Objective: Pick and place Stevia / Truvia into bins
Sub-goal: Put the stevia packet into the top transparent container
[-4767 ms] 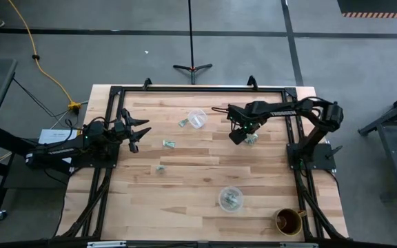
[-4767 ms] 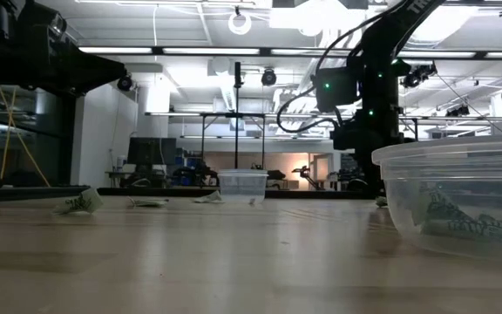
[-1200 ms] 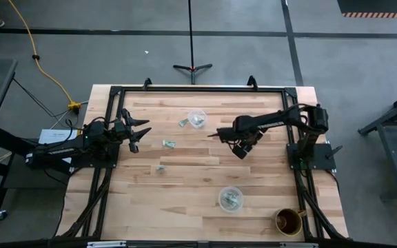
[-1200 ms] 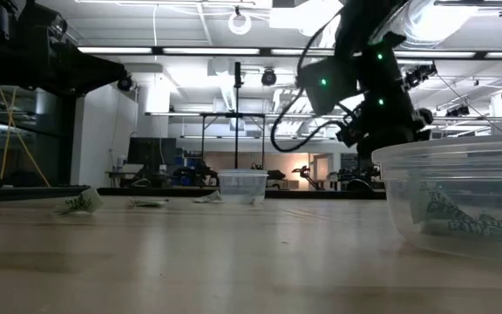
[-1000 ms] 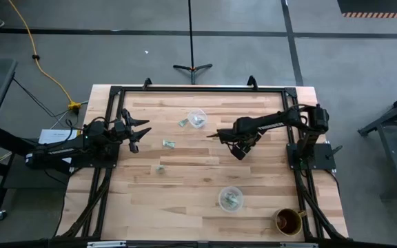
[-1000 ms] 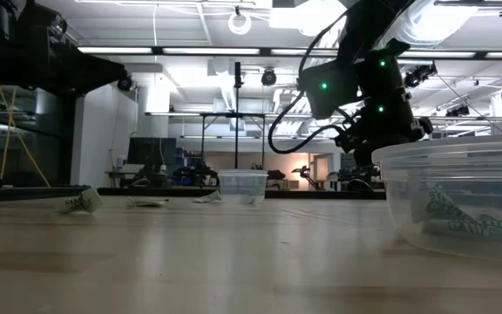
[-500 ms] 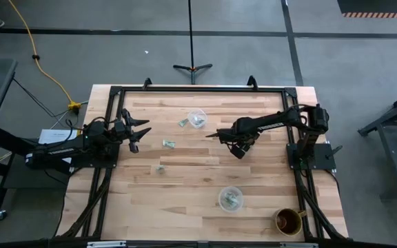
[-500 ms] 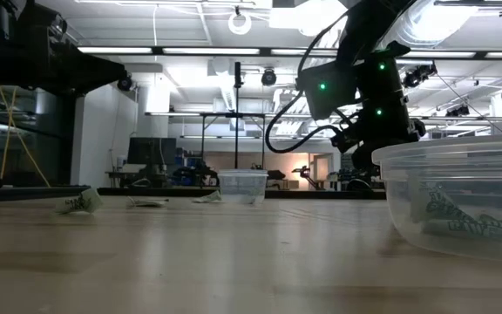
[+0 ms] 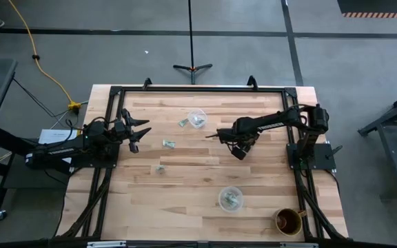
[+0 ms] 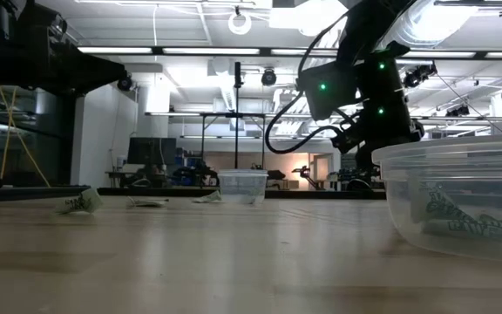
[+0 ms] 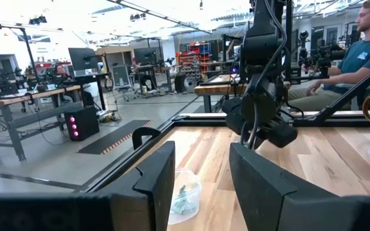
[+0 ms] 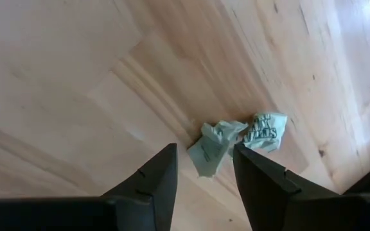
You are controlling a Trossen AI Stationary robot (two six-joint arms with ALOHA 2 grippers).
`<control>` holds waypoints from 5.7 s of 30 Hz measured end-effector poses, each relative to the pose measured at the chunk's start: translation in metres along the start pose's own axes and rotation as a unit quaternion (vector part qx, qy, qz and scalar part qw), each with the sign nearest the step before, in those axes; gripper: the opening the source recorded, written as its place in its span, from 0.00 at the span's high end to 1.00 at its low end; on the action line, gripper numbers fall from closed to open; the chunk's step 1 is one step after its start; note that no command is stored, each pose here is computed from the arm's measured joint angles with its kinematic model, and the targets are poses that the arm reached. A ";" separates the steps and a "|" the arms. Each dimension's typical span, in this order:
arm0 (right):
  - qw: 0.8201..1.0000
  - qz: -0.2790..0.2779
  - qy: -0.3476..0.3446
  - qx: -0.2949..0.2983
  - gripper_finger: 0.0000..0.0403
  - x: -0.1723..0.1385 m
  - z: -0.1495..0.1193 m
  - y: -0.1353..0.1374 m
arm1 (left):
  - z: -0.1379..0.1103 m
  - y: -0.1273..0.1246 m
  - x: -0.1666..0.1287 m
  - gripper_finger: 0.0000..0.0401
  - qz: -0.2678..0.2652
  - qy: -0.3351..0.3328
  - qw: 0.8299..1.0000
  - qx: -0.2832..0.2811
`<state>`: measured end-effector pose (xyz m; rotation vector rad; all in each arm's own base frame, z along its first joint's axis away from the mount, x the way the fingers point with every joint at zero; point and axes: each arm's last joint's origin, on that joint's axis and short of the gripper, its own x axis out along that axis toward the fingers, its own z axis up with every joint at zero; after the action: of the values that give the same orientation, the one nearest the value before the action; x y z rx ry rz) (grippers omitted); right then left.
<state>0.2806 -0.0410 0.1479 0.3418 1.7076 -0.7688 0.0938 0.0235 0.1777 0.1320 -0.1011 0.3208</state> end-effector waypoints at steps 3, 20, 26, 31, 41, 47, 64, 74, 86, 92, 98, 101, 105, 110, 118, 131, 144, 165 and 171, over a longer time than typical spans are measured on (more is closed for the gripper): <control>1.000 -0.002 0.005 -0.009 0.65 0.000 -0.001 0.000 | 0.000 0.000 0.000 0.55 0.000 0.000 1.000 0.000; 1.000 0.005 0.025 0.009 0.66 0.019 -0.006 -0.005 | 0.000 0.000 0.000 0.55 0.000 0.000 1.000 0.000; 1.000 -0.001 0.014 0.009 0.72 0.017 -0.004 -0.005 | 0.000 0.000 0.000 0.55 0.000 -0.001 1.000 0.000; 1.000 0.001 0.014 0.010 0.82 0.017 -0.003 -0.005 | 0.000 0.000 0.000 0.55 0.000 -0.001 1.000 0.000; 1.000 -0.001 0.011 -0.003 0.98 0.013 -0.006 -0.005 | 0.000 0.000 0.000 0.55 0.000 0.000 1.000 0.000; 0.996 0.050 -0.069 0.000 0.99 -0.014 0.001 -0.003 | 0.000 0.000 0.000 0.55 0.000 0.000 1.000 0.000; 0.859 0.231 -0.452 -0.060 1.00 -0.070 0.085 -0.014 | 0.000 0.000 0.000 0.55 0.000 -0.002 1.000 0.000; 0.842 0.264 -0.468 -0.057 1.00 -0.046 0.116 -0.031 | 0.000 0.000 0.000 0.55 0.000 -0.002 1.000 0.000; 0.824 0.249 -0.506 -0.054 0.89 -0.050 0.123 -0.036 | 0.000 0.000 0.000 0.55 0.000 -0.002 1.000 0.000; 0.831 0.236 -0.501 -0.047 0.75 -0.050 0.120 -0.038 | 0.000 0.000 0.000 0.55 0.000 -0.001 1.000 0.000; 0.880 0.234 -0.408 -0.065 0.63 -0.057 0.091 -0.049 | -0.001 0.000 0.000 0.55 0.000 0.003 1.000 0.000; 0.923 0.227 -0.307 -0.041 0.58 -0.051 0.070 -0.056 | -0.001 0.000 0.000 0.55 0.000 0.003 1.000 0.000; 0.968 0.202 -0.145 0.040 0.53 -0.041 0.039 -0.065 | -0.001 0.000 0.000 0.55 0.000 0.003 1.000 0.000; 0.984 0.104 0.001 0.141 0.49 -0.022 0.008 -0.072 | 0.000 0.000 0.000 0.55 0.000 0.002 1.000 0.000; 0.981 0.107 0.013 0.162 0.49 0.014 -0.002 -0.067 | 0.000 0.000 0.000 0.55 0.000 0.003 1.000 0.000; 0.977 0.107 -0.010 0.186 0.57 0.035 -0.005 -0.067 | 0.000 0.000 0.000 0.55 0.000 0.001 1.000 0.000; 0.980 0.102 -0.049 0.166 0.98 0.029 0.004 -0.067 | 0.000 0.000 0.000 0.55 0.000 0.001 1.000 0.000; 0.771 0.320 -0.551 0.010 0.98 -0.039 0.082 -0.042 | 0.000 0.000 0.000 0.55 0.000 0.001 1.000 0.000; 0.778 0.327 -0.536 -0.012 0.99 -0.031 0.100 -0.041 | 0.000 0.000 0.000 0.55 0.000 0.000 1.000 0.000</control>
<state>0.3405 -0.1316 0.1790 0.3448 0.4349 -0.2761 0.0938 0.0234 0.1777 0.1324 -0.1011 0.3204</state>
